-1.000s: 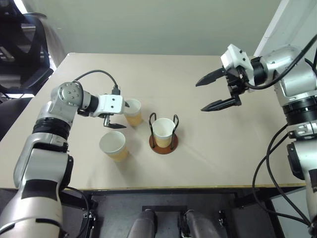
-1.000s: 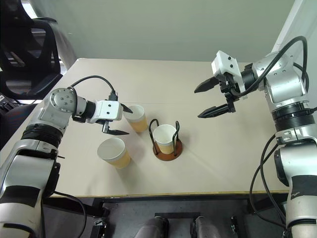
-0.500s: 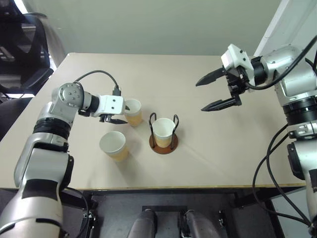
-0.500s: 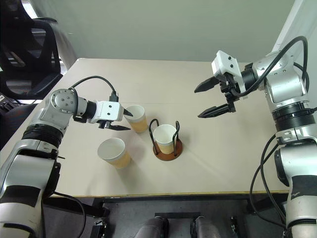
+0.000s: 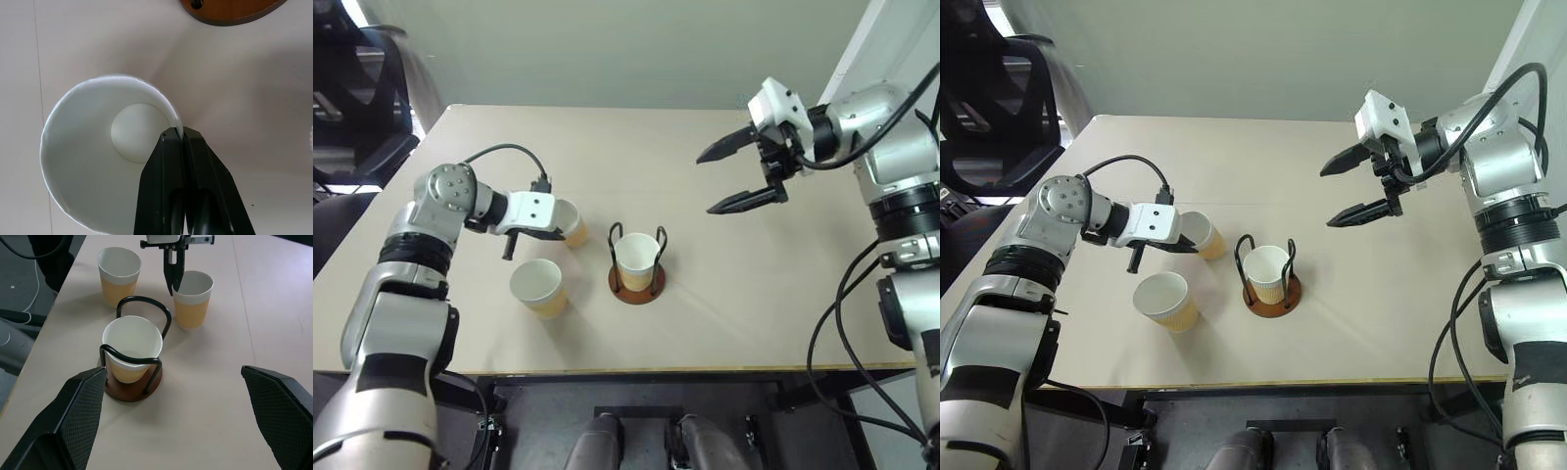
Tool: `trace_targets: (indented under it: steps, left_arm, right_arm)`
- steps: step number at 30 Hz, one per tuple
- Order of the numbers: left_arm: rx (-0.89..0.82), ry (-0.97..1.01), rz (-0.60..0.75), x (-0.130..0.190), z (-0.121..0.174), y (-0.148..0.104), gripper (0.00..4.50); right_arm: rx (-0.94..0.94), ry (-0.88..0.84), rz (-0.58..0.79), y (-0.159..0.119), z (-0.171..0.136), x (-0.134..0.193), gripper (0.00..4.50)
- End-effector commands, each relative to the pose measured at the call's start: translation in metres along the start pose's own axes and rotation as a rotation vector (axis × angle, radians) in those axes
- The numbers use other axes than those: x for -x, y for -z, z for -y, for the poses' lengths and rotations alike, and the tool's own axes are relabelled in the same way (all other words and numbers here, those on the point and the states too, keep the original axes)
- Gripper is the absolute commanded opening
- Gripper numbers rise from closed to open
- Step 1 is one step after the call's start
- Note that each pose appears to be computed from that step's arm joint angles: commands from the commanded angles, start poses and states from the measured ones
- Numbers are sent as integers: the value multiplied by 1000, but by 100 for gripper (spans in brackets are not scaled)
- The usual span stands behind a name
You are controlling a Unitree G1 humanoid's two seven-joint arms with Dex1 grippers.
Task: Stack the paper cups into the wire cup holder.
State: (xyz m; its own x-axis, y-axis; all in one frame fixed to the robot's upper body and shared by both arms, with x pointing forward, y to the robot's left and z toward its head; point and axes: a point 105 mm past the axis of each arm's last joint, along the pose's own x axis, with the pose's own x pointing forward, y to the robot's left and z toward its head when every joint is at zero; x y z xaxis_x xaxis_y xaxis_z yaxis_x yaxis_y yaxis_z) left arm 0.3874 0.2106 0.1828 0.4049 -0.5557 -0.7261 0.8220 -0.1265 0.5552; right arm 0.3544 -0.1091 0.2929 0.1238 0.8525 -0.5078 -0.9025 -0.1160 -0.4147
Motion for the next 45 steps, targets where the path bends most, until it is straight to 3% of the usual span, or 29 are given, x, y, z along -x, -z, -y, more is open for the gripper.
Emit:
trace_targets:
  steps: [1, 21, 33, 42, 45]
  left_arm:
    - [-33, -27, 10, 11, -10, -9, 1]
    - [-29, -27, 23, 47, -21, -23, 1]
    - [-93, -64, 103, 76, -45, -73, 1]
    - [-112, -15, 185, 82, -42, -107, 1]
    - [-162, 3, 235, 84, -43, -129, 1]
  right_arm:
    - [51, 30, 34, -15, 4, 10, 450]
    - [55, 41, 47, -19, 6, 12, 450]
    - [54, 52, 15, -10, 10, 16, 450]
    - [33, 33, 47, -10, 1, 28, 450]
    - [14, 35, 34, -9, -2, 38, 450]
